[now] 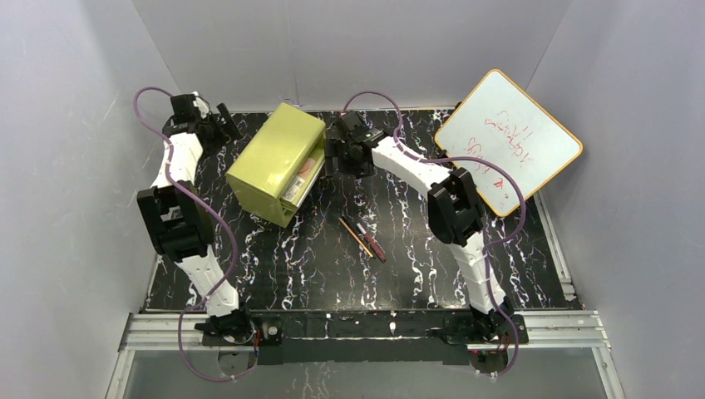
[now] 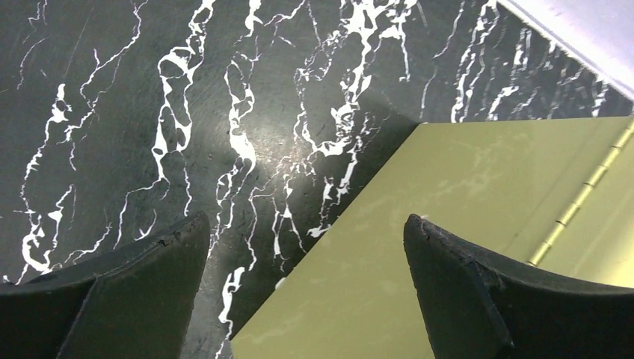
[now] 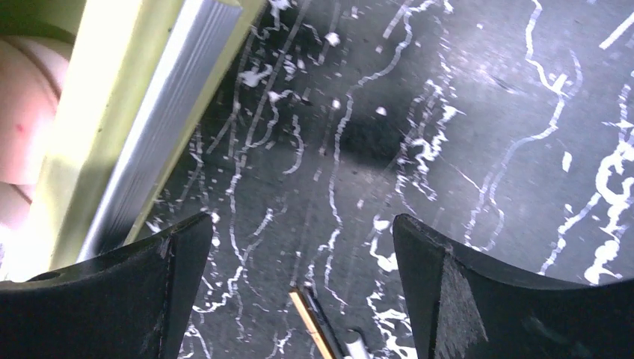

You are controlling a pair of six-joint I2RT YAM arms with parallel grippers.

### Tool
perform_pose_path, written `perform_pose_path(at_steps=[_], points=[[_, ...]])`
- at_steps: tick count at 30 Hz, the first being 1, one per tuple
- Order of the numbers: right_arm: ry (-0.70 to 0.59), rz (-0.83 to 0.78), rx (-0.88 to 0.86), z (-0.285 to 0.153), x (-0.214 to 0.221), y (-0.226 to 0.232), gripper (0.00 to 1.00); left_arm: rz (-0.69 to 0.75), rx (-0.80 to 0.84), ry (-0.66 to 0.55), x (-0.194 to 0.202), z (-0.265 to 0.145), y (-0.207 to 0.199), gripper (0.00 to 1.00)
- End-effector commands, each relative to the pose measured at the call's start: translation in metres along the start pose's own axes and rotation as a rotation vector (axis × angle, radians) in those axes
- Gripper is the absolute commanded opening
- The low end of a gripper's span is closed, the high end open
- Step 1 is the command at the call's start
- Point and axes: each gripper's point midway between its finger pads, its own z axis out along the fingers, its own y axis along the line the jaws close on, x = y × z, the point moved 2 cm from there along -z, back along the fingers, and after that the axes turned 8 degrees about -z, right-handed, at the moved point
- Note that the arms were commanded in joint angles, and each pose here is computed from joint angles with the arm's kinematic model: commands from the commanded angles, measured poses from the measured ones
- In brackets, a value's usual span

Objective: Organize the makeup

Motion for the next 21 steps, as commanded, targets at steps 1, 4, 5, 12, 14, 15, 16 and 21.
perform_pose_path(at_steps=[1,4,5,12,14,15,16,21], points=[[-0.084,0.034,-0.122,-0.01,-0.034,0.032,0.99,0.088,-0.108,-0.009,-0.005,-0.005,0.009,0.99],[-0.102,0.049,-0.147,-0.005,-0.046,0.04,0.99,0.125,-0.137,-0.003,-0.003,-0.002,0.01,0.99],[-0.097,0.051,-0.17,-0.004,-0.048,0.045,0.99,0.135,-0.141,-0.001,-0.002,-0.001,0.009,0.99],[-0.12,0.073,-0.302,0.009,-0.05,0.07,0.99,0.174,-0.166,0.023,0.011,0.005,0.01,0.99],[-0.121,0.076,-0.327,0.015,-0.047,0.074,0.99,0.177,-0.161,0.028,0.013,0.005,0.008,0.99],[-0.121,0.08,-0.34,0.019,-0.046,0.077,0.99,0.179,-0.158,0.027,0.013,0.005,0.007,0.99],[-0.117,0.085,-0.36,0.022,-0.043,0.08,0.99,0.181,-0.156,0.027,0.013,0.005,0.006,0.99],[-0.198,0.138,-0.489,0.021,-0.033,0.087,0.99,0.187,-0.151,0.025,0.013,0.002,0.004,0.99]])
